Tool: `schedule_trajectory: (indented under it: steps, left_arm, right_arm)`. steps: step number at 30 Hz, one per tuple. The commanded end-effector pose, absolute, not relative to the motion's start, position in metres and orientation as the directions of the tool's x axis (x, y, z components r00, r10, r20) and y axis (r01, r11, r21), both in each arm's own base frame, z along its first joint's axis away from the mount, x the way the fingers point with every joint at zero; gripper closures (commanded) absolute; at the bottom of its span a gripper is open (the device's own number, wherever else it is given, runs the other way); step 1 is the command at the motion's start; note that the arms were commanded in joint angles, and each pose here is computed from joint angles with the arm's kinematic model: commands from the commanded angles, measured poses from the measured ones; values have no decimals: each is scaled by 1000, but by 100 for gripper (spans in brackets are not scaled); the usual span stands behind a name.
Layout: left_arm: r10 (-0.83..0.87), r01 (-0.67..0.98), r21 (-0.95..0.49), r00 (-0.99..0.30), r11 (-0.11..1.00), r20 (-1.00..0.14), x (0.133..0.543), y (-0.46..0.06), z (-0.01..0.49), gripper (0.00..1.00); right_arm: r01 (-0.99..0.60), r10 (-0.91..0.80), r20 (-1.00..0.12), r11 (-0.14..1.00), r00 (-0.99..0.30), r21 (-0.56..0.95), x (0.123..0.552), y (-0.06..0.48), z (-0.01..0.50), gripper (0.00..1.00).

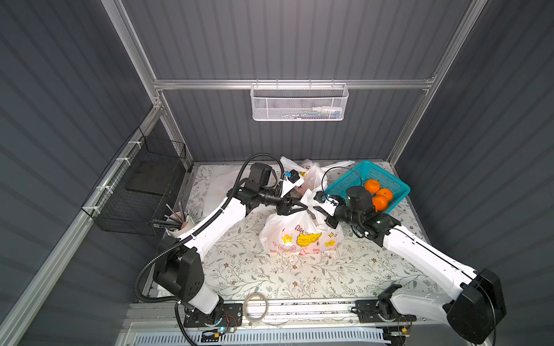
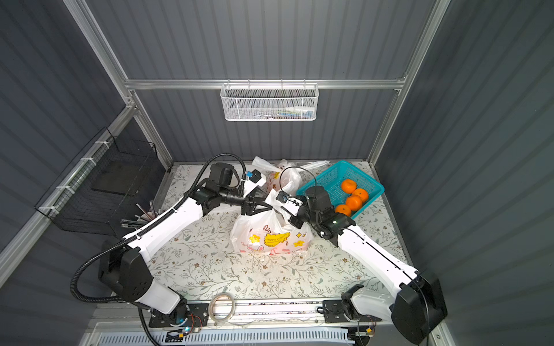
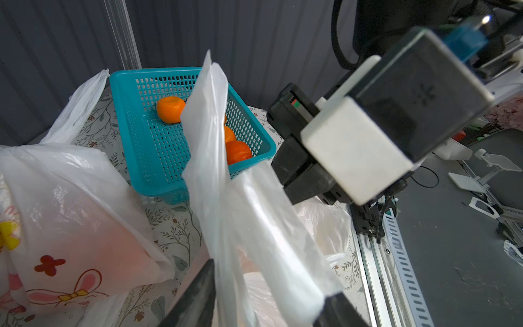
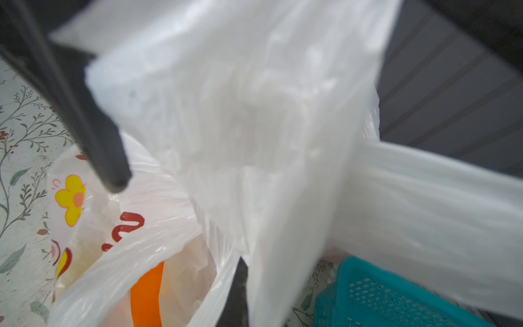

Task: Place the oranges into plastic bags & tie knots
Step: Tie the plastic bag at the center of the board.

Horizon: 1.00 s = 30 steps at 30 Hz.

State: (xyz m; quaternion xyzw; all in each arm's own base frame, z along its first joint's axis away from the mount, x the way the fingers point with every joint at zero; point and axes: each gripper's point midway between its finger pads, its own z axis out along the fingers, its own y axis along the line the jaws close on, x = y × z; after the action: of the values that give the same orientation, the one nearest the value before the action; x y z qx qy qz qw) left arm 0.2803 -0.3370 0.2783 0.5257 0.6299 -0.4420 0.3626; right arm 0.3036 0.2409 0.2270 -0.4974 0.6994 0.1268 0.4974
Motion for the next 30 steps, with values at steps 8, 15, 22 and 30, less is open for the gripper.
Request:
schedule_trajectory:
  steps: [8,15,22,30]
  left_arm:
    - [323,978,-203,-208,51,-923,278,-343,277,89]
    - [319,980,-153,-186,128,-929,283,-336,278,100]
    - [314,982,-140,-174,128,-933,278,-332,280,77]
    - [344,968,-97,-175,233,-923,286,-320,269,35]
  right_arm:
    - [-807,-563,-826,486,5,-336,307,245,241,91]
    - [-788,-558,-830,498,27,-361,298,233,250,72]
    - [-826,-491,-868,462,66,-324,279,229,264,86]
    - [-835,-463,-882,448,90,-320,275,232,265,100]
